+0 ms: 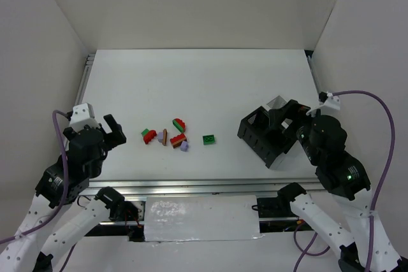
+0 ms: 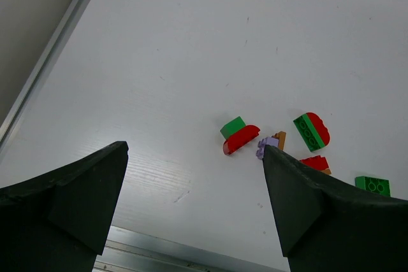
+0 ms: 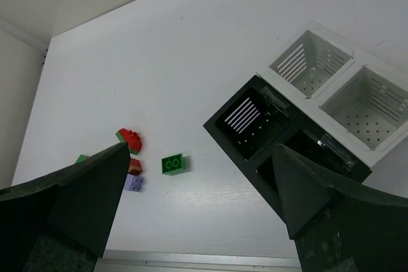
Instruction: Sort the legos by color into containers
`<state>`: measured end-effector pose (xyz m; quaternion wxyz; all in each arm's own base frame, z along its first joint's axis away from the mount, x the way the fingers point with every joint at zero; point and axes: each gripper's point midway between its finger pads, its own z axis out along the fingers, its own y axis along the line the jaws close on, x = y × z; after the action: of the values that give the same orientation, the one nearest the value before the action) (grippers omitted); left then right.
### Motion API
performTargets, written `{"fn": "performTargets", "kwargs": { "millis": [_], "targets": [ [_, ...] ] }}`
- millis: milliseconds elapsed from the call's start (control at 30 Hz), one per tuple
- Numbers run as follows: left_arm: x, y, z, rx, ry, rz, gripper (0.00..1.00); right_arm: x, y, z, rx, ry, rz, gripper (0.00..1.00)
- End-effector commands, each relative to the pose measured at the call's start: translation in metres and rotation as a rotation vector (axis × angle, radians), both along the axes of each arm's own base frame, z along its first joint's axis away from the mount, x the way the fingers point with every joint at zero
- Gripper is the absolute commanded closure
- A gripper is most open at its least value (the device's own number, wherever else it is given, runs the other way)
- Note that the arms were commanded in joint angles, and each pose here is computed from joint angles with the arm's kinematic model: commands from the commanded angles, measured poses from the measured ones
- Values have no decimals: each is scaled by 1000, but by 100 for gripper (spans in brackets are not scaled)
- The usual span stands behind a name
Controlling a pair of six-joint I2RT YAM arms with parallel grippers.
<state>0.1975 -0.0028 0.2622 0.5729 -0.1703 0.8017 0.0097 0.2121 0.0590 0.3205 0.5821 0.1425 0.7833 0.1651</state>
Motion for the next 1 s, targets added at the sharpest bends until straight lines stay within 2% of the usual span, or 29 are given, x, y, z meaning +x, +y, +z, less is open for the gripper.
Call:
{"fn": "performTargets", "kwargs": {
  "millis": [0,333,433,500,533,600,733,900,967],
  "targets": [
    [4,0,11,-28,-49,18,1,-3,-7,16,14,-28,-37,0],
    [8,-6,8,-20,-32,-11,1,13,6,11,-8,15,-5,0],
    [10,-7,8,-18,-33,-14,1,40,42,-13,-73,159,88,0],
    [10,-6,8,-17,-32,-13,0,42,77,-17,-119,177,169,0],
    [10,-5,7,-15,-29,-7,1,55,88,-34,-171,225,145,0],
    [10,-4,8,-16,-30,-3,0,59,121,-42,-193,241,209,0],
    [9,-3,7,-16,-30,1,0,79,177,-93,-251,347,282,1],
    [10,-6,6,-16,-29,-17,1,100,212,-144,-336,430,304,0],
    [12,-7,5,-11,-20,-23,1,109,221,-188,-411,517,302,1]
  ]
}}
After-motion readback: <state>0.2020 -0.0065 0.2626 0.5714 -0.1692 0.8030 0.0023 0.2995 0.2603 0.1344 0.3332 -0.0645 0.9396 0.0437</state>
